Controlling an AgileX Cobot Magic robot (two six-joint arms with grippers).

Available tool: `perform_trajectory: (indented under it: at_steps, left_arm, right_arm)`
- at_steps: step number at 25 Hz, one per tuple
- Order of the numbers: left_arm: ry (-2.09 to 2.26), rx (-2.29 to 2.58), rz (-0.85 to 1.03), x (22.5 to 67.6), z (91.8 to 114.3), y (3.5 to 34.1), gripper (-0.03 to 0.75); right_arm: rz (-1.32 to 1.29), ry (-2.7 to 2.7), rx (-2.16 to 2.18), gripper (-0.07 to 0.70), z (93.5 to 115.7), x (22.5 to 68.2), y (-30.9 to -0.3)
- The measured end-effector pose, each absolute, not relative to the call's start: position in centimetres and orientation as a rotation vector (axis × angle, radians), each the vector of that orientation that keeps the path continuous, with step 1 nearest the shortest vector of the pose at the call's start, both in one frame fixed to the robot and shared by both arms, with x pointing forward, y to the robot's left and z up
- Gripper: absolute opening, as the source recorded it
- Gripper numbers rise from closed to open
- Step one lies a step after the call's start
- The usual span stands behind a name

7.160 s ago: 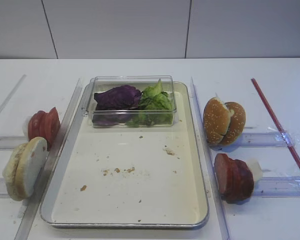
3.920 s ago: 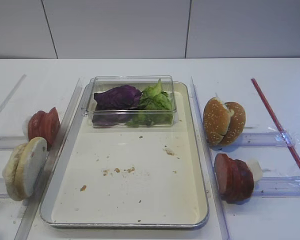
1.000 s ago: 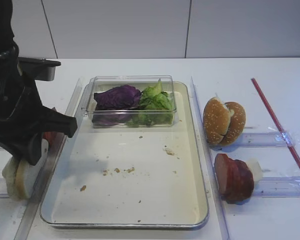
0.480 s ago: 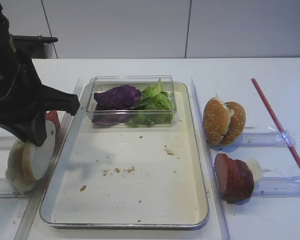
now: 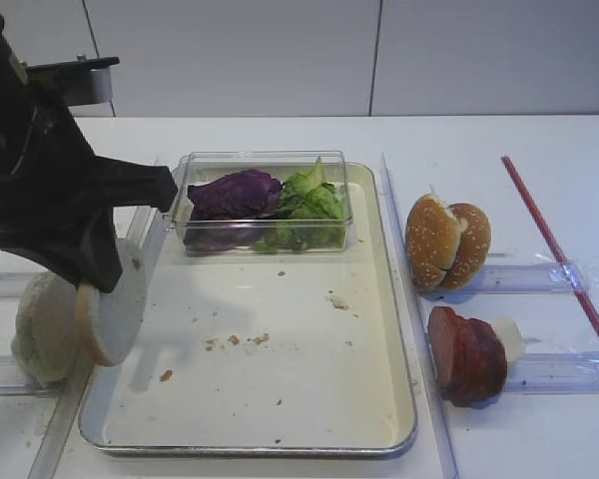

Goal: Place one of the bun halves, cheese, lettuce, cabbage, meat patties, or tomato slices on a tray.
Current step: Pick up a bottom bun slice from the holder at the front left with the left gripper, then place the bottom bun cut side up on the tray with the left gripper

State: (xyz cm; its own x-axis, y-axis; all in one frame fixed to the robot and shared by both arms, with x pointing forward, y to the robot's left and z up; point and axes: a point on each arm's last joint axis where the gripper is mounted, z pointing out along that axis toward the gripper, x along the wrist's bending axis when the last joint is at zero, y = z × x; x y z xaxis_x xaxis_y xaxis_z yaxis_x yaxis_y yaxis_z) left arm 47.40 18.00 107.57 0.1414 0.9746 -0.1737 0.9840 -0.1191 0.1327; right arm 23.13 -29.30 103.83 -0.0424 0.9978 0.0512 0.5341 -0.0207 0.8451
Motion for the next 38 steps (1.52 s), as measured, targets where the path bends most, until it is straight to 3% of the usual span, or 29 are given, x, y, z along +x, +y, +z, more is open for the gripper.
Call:
perform_trajectory:
  at_steps: [11,29,38]
  left_arm:
    - [1.704,2.203,-0.344,46.8,107.8,15.9,0.062]
    - [1.474,2.222,-0.427,51.7,101.4,12.5,0.059]
    - [1.481,2.206,-0.432,51.9,101.3,12.3,0.059]
  right_arm:
    - [0.958,1.640,1.617,0.430,103.8,23.1,-29.3]
    - [0.958,1.640,1.617,0.430,103.8,23.1,-29.3]
    - [0.958,1.640,1.617,0.430,103.8,23.1,-29.3]
